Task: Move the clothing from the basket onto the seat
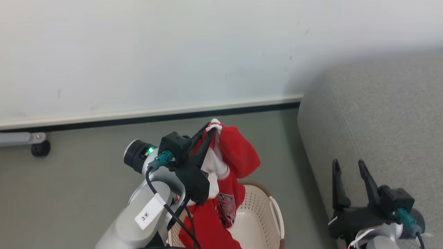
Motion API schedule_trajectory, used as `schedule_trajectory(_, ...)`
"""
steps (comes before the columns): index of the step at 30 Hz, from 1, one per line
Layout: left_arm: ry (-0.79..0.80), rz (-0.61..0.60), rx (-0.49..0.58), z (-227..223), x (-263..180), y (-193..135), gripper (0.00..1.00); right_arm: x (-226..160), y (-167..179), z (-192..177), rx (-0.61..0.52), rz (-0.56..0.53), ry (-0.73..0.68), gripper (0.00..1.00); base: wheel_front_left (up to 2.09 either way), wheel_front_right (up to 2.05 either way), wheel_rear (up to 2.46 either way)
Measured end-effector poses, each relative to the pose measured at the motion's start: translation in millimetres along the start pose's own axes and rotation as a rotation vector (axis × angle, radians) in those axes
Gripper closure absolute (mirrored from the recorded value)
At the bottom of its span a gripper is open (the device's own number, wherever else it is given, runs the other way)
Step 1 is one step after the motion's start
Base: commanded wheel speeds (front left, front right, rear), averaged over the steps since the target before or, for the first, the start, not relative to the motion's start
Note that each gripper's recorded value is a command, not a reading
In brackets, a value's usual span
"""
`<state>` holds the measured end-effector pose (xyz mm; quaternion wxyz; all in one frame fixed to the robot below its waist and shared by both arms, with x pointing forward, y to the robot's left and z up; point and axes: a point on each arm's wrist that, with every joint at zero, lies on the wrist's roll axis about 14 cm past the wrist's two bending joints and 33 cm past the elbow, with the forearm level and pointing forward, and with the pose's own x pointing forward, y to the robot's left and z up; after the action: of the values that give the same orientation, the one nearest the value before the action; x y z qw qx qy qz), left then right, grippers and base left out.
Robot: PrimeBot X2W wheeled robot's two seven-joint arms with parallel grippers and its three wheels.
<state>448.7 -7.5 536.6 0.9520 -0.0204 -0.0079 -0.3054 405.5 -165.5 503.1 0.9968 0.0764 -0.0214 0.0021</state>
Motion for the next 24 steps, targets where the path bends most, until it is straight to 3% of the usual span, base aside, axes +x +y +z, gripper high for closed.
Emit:
schedule_trajectory(12,-0.097,-0.036,0.044,60,-21,-28,1.00,-41,18,20,0.002,0.054,-0.065,0.00,0.00,0.00,0.00)
schedule_trajectory(24,-0.106,-0.056,0.045,73,-21,-38,1.00,-49,30,27,0.002,0.098,-0.088,0.00,0.00,0.00,0.00)
